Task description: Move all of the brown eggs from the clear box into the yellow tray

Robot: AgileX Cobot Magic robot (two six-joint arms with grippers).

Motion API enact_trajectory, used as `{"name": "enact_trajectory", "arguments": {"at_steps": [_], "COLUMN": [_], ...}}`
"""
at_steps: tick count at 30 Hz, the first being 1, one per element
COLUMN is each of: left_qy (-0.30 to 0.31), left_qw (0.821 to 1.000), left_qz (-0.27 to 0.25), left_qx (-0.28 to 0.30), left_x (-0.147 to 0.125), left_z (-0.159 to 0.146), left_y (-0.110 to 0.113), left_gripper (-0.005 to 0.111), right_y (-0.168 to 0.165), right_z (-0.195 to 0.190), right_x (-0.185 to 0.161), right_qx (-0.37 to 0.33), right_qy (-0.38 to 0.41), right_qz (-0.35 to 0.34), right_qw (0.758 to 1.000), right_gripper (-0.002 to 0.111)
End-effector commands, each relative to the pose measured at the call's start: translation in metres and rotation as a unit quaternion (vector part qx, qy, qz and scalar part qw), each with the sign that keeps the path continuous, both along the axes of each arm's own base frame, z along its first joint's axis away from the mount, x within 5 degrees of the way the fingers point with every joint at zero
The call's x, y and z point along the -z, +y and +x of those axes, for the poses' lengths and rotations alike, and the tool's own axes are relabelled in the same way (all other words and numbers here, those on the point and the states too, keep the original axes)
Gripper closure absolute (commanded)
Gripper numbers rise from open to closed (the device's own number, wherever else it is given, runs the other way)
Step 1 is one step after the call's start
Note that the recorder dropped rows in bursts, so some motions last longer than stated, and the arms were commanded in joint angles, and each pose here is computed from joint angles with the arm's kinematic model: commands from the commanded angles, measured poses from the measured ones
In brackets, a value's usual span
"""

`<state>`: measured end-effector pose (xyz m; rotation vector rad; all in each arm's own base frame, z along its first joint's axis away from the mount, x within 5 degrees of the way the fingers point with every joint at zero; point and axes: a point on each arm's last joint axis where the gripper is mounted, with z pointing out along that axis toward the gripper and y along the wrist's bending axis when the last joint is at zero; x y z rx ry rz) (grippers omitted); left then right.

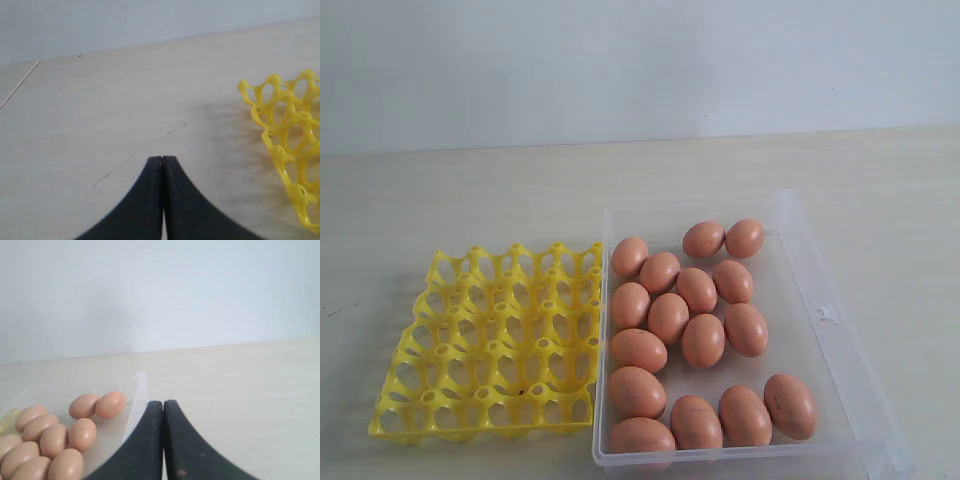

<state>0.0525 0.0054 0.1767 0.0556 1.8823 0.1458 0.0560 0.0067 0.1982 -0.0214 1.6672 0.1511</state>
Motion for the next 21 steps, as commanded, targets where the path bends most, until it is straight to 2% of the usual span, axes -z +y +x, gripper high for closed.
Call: {"name": "enact_trajectory", "arguments": {"at_steps": [1,10,12,15,18,21], "left_qy": [-0.01,-0.01,-0.01,-0.01,-0.01,-0.01], "left_qw": [1.0,1.0,1.0,1.0,1.0,1.0], "left_qz": [-0.004,-0.004,-0.004,-0.004,-0.004,-0.004], "left_qx": [0.003,0.003,0.003,0.003,0.003,0.003], "left_x": [-0.002,-0.002,-0.002,-0.002,-0.002,-0.002], "left_z": [0.0,0.0,0.0,0.0,0.0,0.0], "left_y": [-0.001,-0.001,-0.001,-0.001,-0.001,-0.001], "left_gripper": [0.107,0.107,0.107,0.107,0.107,0.107], "right_y": [0.0,0.0,0.0,0.002,0.001,0.0], "right_z": [0.0,0.0,0.0,0.0,0.0,0.001], "right_x": [0.001,0.0,-0.001,-0.002,-0.004,-0.013], "right_qx": [0.004,0.003,0.002,0.003,0.008,0.012], "right_qy": [0.0,-0.004,-0.011,-0.002,-0.004,-0.034], "right_qz": [0.001,0.012,0.043,0.141,0.203,0.221], "right_qw": [1.0,1.0,0.999,0.99,0.979,0.975], "right_gripper": [0.108,0.108,0.108,0.108,0.108,0.108]}}
